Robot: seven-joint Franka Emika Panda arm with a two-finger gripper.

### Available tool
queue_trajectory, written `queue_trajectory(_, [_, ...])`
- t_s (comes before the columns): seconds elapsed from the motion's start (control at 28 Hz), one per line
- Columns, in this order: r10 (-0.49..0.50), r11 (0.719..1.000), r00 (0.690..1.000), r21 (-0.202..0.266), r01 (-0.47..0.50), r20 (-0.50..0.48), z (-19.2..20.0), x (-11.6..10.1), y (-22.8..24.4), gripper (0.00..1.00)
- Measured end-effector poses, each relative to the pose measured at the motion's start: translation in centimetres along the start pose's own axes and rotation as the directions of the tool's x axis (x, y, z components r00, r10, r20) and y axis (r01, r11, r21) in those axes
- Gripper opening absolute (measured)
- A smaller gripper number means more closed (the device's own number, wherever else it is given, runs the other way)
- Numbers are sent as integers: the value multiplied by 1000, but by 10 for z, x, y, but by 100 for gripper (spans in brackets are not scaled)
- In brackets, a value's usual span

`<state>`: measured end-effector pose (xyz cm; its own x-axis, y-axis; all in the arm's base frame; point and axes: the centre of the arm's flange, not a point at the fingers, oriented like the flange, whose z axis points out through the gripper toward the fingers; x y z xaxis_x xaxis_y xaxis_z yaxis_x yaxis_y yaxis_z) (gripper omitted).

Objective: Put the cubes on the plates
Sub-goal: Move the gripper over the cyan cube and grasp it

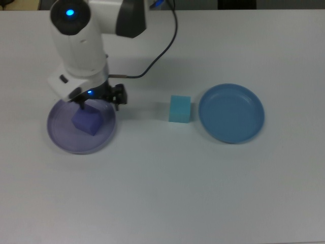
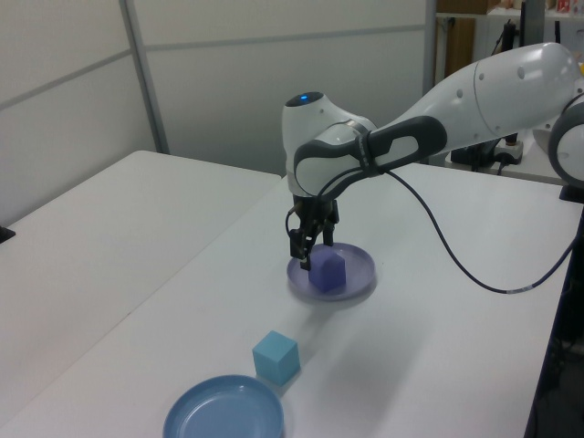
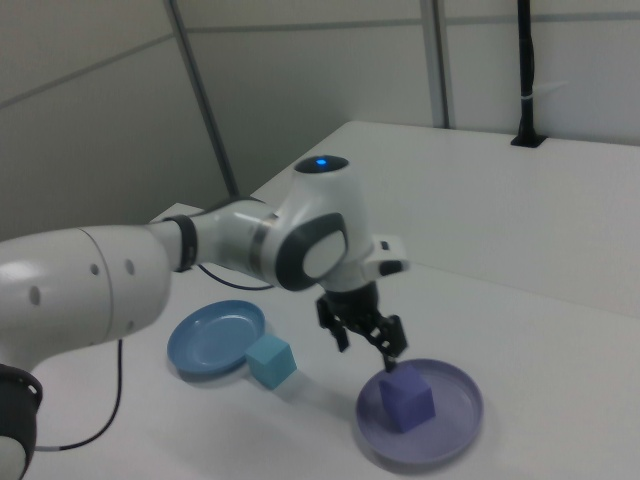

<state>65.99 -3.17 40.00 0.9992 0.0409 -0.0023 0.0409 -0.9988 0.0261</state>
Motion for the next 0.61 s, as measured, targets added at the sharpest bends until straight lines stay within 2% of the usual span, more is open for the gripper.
queue_trajectory(0.18, [-77,997,996,15,76,53,-12,-10,-64,100])
queue_trajectory(0.39, [-117,992,990,45,114,73,-8,-20,-141,100])
queue_trajectory(0.61, [-119,992,990,45,115,80,5,-26,-184,100])
